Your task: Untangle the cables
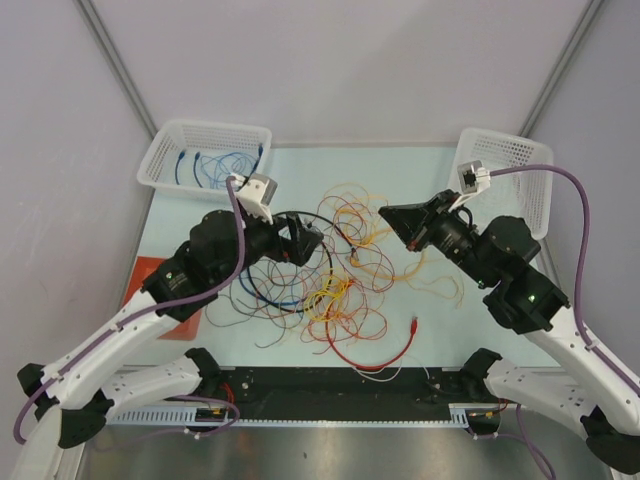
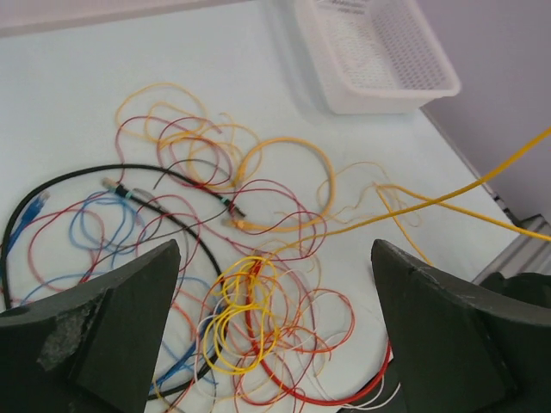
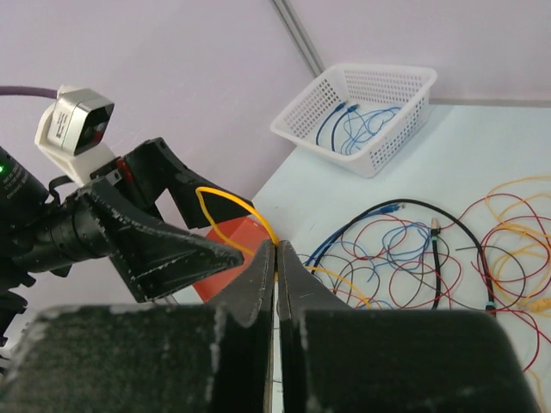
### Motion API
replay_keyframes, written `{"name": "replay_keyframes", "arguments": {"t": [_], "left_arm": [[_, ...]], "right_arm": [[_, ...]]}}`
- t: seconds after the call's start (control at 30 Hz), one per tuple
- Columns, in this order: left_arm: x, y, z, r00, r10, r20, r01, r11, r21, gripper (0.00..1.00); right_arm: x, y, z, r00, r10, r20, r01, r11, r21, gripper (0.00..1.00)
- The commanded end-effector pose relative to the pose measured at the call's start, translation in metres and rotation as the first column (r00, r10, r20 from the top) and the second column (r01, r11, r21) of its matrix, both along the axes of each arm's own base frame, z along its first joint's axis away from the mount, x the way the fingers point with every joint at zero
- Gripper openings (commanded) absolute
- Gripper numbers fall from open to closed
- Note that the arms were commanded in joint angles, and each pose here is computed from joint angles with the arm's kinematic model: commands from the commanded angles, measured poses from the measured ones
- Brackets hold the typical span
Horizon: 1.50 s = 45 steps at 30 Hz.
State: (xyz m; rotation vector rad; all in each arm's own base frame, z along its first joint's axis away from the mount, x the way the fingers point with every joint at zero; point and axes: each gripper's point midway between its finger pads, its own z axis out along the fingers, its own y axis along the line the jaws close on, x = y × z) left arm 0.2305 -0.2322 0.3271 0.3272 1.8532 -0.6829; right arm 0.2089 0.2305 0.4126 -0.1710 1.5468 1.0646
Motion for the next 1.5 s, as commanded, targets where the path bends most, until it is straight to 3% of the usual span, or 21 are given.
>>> {"name": "replay_keyframes", "arguments": {"t": [0.0, 0.3, 0.77, 0.9, 0.97, 1.03, 1.07, 1.13, 1.2, 1.33, 1.37, 1.4, 1.43, 1.47], "left_arm": [[-0.017, -0.026, 0.031, 0.975, -0.168, 0.144, 0.186, 0.975, -0.124, 0.97], [-0.028, -0.046, 0.013, 0.942, -0.279, 0.184, 0.309, 0.937, -0.161, 0.98], [-0.003, -0.08, -0.01, 0.935, -0.307, 0.177, 0.335, 0.928, -0.165, 0.9], [0.005, -0.087, -0.025, 0.938, -0.31, 0.154, 0.33, 0.935, -0.128, 0.73], [0.008, -0.087, -0.03, 0.942, -0.302, 0.145, 0.32, 0.94, -0.119, 0.7], [0.01, -0.086, -0.035, 0.947, -0.289, 0.138, 0.305, 0.946, -0.112, 0.53], [0.012, -0.083, -0.037, 0.952, -0.272, 0.137, 0.288, 0.952, -0.108, 0.4], [0.014, -0.078, -0.037, 0.958, -0.251, 0.14, 0.266, 0.958, -0.104, 0.28], [0.015, -0.069, -0.032, 0.964, -0.216, 0.157, 0.234, 0.967, -0.101, 0.03], [0.011, -0.05, -0.005, 0.969, -0.167, 0.184, 0.185, 0.979, -0.088, 0.0], [0.009, -0.047, 0.023, 0.961, -0.159, 0.228, 0.188, 0.976, -0.11, 0.0], [0.01, -0.037, 0.035, 0.965, -0.12, 0.234, 0.149, 0.983, -0.108, 0.0], [0.012, -0.027, 0.039, 0.972, -0.084, 0.218, 0.105, 0.991, -0.086, 0.0], [0.01, -0.02, 0.073, 0.962, -0.063, 0.265, 0.094, 0.99, -0.108, 0.0]], "right_arm": [[-0.004, -0.003, 0.025, 1.0, -0.001, 0.024, -0.001, 0.999, 0.049, 0.0], [-0.014, -0.002, 0.044, 0.999, 0.041, 0.021, -0.043, 0.995, 0.085, 0.0], [-0.031, -0.001, 0.062, 0.994, 0.105, 0.006, -0.105, 0.984, 0.141, 0.0], [-0.034, -0.004, 0.067, 0.994, 0.11, 0.01, -0.11, 0.982, 0.151, 0.0], [-0.036, -0.006, 0.07, 0.994, 0.108, 0.014, -0.109, 0.982, 0.154, 0.0], [-0.037, -0.008, 0.071, 0.994, 0.104, 0.016, -0.105, 0.982, 0.157, 0.0], [-0.038, -0.01, 0.073, 0.995, 0.099, 0.018, -0.101, 0.982, 0.16, 0.0], [-0.038, -0.013, 0.074, 0.996, 0.084, 0.022, -0.087, 0.984, 0.159, 0.0], [-0.04, -0.018, 0.075, 0.997, 0.072, 0.03, -0.076, 0.984, 0.159, 0.0], [-0.037, -0.028, 0.071, 0.999, 0.024, 0.033, -0.028, 0.991, 0.132, 0.0], [-0.036, -0.03, 0.065, 1.0, 0.012, 0.022, -0.014, 0.994, 0.113, 0.05], [-0.037, -0.033, 0.064, 1.0, 0.001, 0.024, -0.004, 0.994, 0.107, 0.19], [-0.033, -0.038, 0.062, 0.999, -0.034, 0.024, 0.032, 0.995, 0.095, 0.46], [-0.032, -0.041, 0.058, 0.999, -0.051, 0.015, 0.049, 0.996, 0.081, 0.59]]}}
